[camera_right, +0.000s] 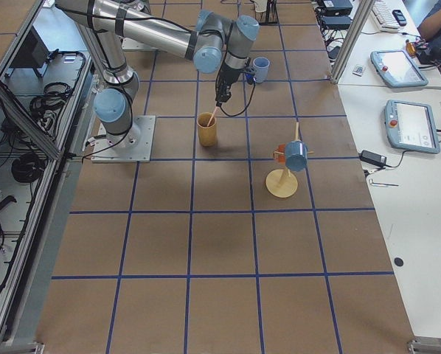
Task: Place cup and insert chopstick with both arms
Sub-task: 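Lower the right gripper into the bamboo cup and grasp the pink chopstick, then lift the pink chopstick out and carry it above the light blue cup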
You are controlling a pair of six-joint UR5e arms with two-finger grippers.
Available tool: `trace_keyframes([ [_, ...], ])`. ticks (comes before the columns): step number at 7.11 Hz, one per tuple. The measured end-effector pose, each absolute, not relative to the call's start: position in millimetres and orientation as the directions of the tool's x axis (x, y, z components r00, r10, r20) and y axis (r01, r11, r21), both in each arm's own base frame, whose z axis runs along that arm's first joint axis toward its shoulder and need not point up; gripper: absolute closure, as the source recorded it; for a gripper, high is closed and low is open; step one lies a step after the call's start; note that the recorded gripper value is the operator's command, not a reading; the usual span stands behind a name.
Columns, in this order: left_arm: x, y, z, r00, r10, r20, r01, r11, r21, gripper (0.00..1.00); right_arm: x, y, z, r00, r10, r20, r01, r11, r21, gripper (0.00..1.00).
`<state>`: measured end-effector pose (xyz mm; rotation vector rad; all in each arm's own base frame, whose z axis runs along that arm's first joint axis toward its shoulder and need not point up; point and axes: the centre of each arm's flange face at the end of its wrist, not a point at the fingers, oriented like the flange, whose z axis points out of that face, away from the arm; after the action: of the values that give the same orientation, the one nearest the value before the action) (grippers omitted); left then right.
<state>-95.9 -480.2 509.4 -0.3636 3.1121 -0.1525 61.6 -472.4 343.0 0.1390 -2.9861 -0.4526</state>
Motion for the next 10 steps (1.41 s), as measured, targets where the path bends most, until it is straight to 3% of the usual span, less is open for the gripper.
trace_keyframes([
  [1, -96, -480, 510, -0.973, -0.229, 0.006, -0.228, 0.969, -0.098, 0.00, 59, -473, 343, -0.989, -0.103, 0.103, -0.068, 0.952, 0.299, 1.00],
  [7, -96, -478, 520, -0.974, -0.228, 0.011, -0.228, 0.966, -0.126, 0.00, 53, -476, 358, -0.989, -0.093, 0.112, -0.058, 0.958, 0.281, 1.00],
  [10, -96, -479, 523, -0.973, -0.230, 0.016, -0.230, 0.965, -0.130, 0.00, 51, -491, 425, -0.990, -0.088, 0.110, -0.058, 0.966, 0.254, 1.00],
])
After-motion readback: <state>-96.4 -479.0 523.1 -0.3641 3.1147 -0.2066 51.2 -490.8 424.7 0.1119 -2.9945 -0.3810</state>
